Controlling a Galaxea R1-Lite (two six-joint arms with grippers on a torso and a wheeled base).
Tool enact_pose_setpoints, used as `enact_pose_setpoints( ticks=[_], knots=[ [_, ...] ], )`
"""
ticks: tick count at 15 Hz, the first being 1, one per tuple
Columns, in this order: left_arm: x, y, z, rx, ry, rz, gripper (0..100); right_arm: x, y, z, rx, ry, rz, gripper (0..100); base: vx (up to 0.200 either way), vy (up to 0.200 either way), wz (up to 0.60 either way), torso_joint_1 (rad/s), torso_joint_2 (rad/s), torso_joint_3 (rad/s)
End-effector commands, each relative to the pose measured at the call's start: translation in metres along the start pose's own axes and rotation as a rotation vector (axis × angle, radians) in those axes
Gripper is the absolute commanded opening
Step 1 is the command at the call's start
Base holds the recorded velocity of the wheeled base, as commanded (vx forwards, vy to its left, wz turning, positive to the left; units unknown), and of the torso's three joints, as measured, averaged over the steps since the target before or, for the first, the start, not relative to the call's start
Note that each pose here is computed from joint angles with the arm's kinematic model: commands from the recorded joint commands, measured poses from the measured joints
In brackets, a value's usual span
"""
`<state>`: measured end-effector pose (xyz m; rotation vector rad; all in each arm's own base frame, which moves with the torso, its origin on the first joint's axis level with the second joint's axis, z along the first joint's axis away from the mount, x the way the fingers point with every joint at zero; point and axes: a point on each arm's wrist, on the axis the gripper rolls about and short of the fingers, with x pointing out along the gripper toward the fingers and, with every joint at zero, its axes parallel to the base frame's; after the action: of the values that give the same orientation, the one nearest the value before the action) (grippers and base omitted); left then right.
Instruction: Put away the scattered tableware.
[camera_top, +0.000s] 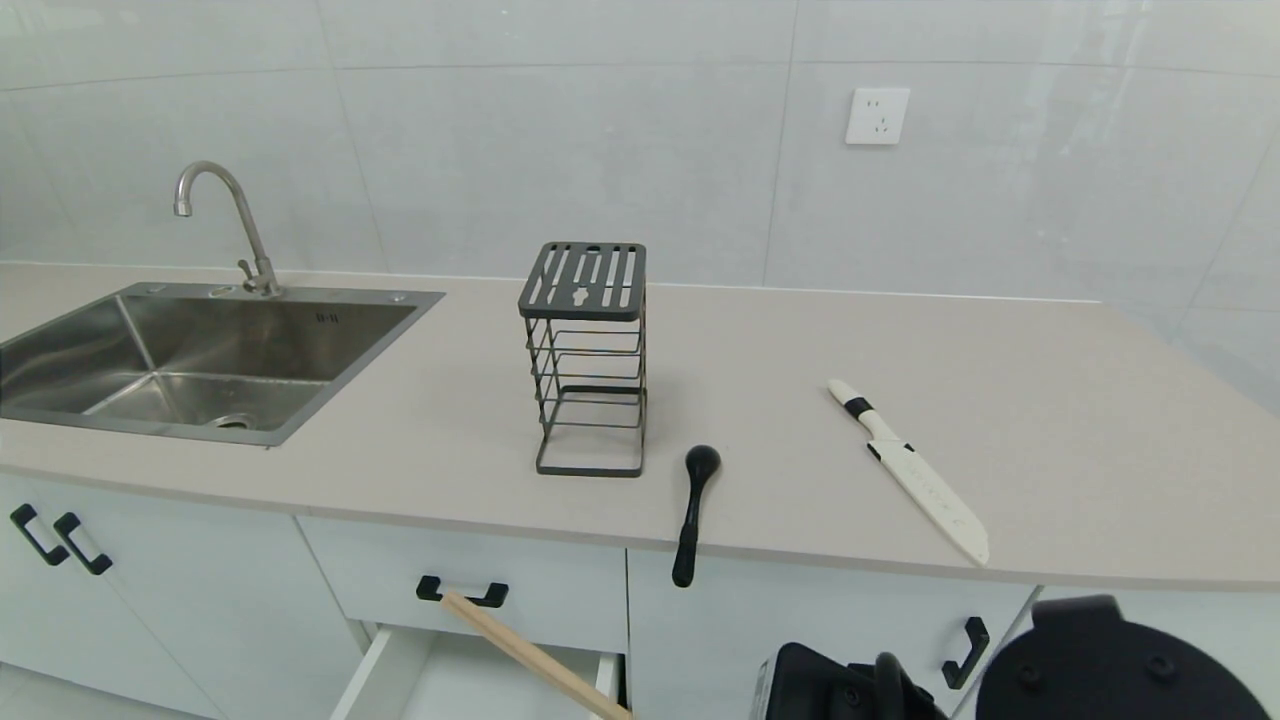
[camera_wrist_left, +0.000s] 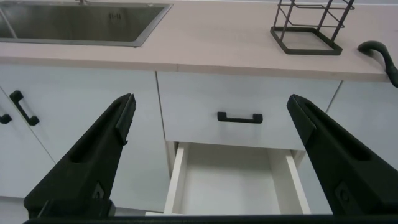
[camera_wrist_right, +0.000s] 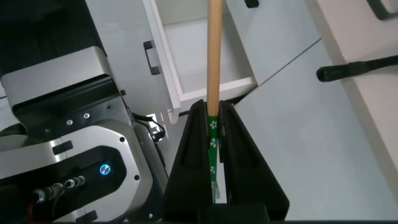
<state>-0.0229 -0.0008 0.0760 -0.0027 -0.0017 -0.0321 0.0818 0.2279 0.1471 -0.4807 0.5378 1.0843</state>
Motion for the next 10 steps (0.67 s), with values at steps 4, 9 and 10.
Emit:
enact_pose_setpoints(
  ticks=[4,9,10],
  knots=[
    [0.0001,0.0000,0.0000,0.000,0.002,0.000,100,0.0001,0.0024,-0.0032,0.008,0.010,0.003,0,0.000,0.000,0.30,-0.001,0.00,0.001],
    [0.0001,0.0000,0.0000,0.000,0.002,0.000,100,0.0002,0.0025,-0.0046,0.009,0.014,0.005,0,0.000,0.000,0.48,0.005,0.00,0.005],
    [0.0001,0.0000,0.0000,0.000,0.002,0.000,100,0.0003,0.0026,-0.0055,0.011,0.017,0.005,0,0.000,0.000,0.00,0.000,0.00,0.000]
  ],
)
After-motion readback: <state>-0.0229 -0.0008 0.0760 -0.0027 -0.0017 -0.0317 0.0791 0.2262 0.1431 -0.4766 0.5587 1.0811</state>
